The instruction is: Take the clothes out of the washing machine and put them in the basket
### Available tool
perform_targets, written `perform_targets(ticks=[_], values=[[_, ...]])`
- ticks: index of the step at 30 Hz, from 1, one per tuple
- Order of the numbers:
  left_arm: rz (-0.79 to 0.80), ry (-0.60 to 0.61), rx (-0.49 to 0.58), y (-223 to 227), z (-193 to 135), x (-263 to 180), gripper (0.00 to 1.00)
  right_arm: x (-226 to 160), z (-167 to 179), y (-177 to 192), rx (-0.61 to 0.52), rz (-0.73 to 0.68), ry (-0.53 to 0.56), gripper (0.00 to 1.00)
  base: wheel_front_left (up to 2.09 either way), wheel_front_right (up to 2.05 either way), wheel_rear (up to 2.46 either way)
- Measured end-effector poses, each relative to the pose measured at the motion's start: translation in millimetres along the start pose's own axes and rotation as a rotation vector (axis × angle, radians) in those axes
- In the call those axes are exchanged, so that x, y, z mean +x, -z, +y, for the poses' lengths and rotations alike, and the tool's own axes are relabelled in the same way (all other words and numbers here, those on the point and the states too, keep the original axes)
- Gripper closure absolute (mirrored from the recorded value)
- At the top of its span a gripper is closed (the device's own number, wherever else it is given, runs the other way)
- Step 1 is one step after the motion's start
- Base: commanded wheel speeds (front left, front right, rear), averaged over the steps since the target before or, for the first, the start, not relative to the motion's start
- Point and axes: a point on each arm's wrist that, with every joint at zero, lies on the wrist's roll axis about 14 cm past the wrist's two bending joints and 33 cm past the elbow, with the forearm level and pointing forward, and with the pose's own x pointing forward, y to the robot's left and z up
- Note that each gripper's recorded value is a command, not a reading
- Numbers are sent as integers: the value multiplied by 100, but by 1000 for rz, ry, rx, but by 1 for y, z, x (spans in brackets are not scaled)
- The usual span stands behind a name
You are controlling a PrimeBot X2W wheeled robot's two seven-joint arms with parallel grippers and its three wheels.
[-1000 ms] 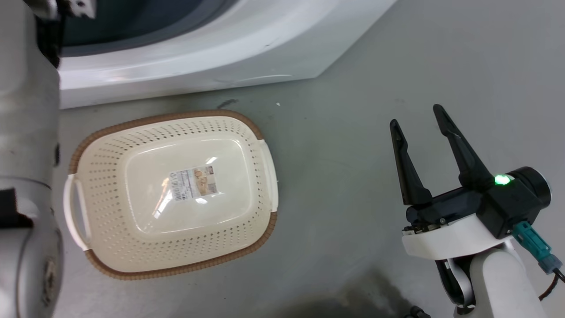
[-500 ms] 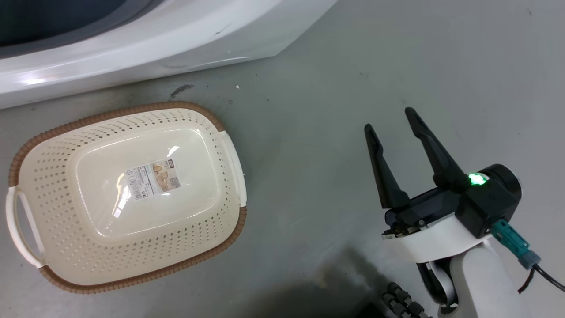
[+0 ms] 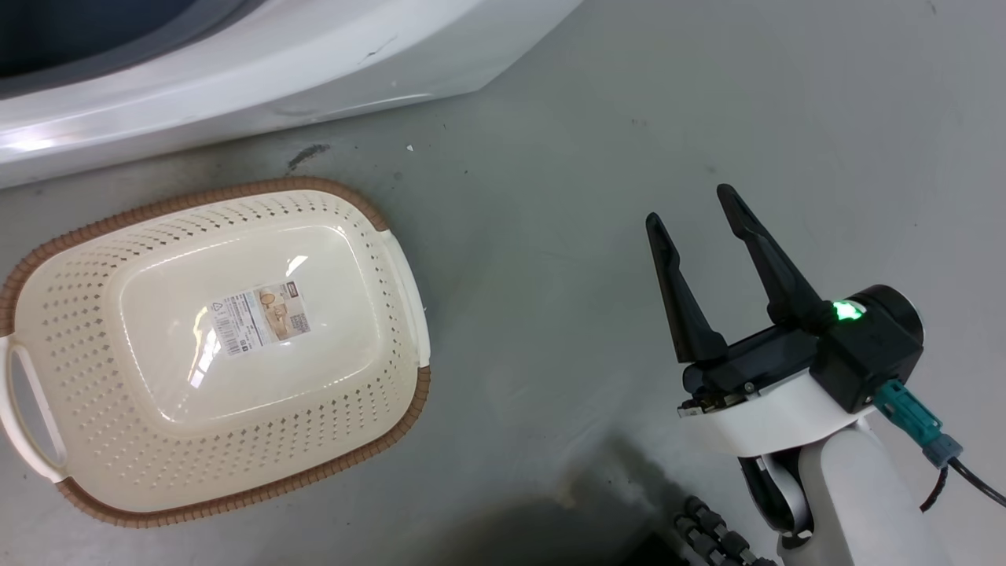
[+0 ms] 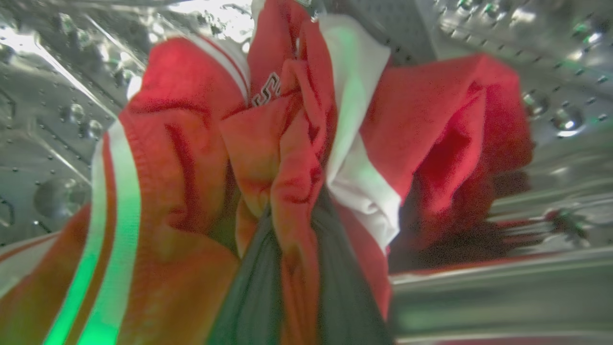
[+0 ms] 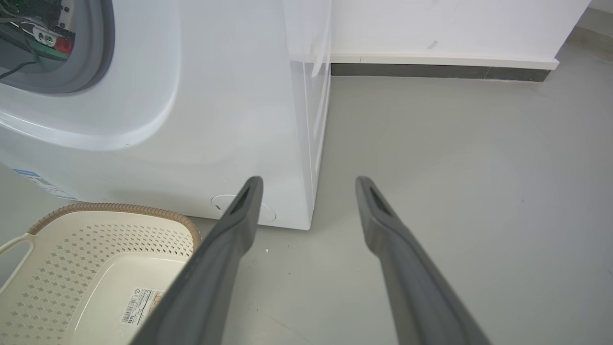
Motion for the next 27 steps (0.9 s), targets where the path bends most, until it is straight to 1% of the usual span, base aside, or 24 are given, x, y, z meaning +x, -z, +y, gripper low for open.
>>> perform_targets(ticks=[4,7,13,16,20,27], values=[[-114,-28,-33,-17,6,-11,100,-2,-4,-8,-9,-20,11,0,0,0,0],[-237,-48,-81,-38,13,-25,100,-3,-5,-17,-24,-43,14,0,0,0,0],[-485,-66,-123,-77,17,-64,100,-7,-7,-40,-44,-94,23,0,0,0,0],[-589,-83,-148,-88,23,-87,100,-13,-7,-51,-45,-115,26,0,0,0,0],[-675,-82,-201,-97,22,-116,100,-26,-9,-65,-47,-141,42,0,0,0,0],[-722,-77,-289,-90,22,-156,100,-47,-8,-92,-44,-199,56,0,0,0,0]])
